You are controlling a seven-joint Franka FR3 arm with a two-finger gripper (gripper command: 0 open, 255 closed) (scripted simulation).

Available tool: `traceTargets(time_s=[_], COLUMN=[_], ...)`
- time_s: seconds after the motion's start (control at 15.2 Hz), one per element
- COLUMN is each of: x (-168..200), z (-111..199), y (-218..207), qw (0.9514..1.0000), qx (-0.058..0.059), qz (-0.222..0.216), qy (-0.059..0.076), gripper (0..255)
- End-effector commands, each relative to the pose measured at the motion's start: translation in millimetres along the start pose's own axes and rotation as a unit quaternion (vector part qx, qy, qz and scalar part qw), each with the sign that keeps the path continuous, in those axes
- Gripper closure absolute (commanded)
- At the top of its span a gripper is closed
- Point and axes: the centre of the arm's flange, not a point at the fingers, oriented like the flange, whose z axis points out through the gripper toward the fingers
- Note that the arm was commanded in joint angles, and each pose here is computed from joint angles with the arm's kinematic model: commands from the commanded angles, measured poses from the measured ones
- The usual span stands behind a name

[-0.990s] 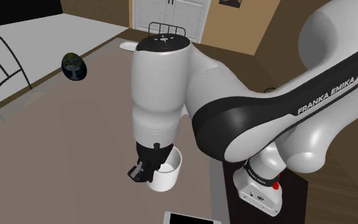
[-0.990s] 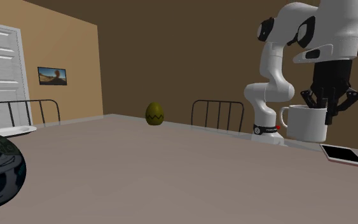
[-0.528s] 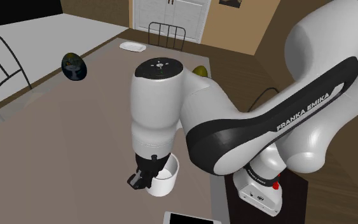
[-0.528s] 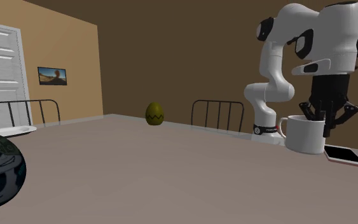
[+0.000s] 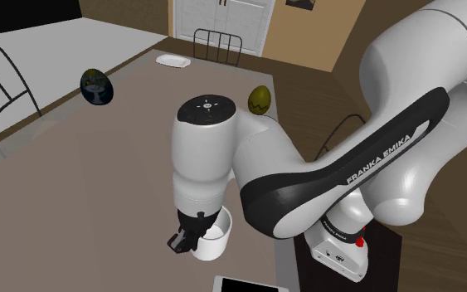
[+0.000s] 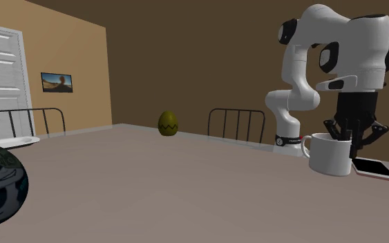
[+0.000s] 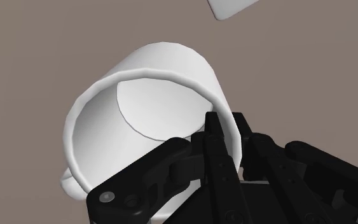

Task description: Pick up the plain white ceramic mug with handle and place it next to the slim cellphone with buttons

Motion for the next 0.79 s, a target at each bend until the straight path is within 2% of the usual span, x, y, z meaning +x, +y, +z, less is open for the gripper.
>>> traceTargets(time_s=[0.0,0.13,0.2,0.53,0.73], x=[-0.1,-0.1,-0.1,-0.1,-0.1], z=[0.0,0.0,0.0,0.0,-39.6], y=[-0.1,-0.1,-0.1,-0.1,-0.1], qw=[1.0,1.0,1.0,1.0,1.0], qx=[0.0,0.0,0.0,0.0,0.0], qz=[0.0,0.0,0.0,0.0,0.0], qy=[0.0,0.0,0.0,0.0,0.0], gripper=[255,255,0,0,0])
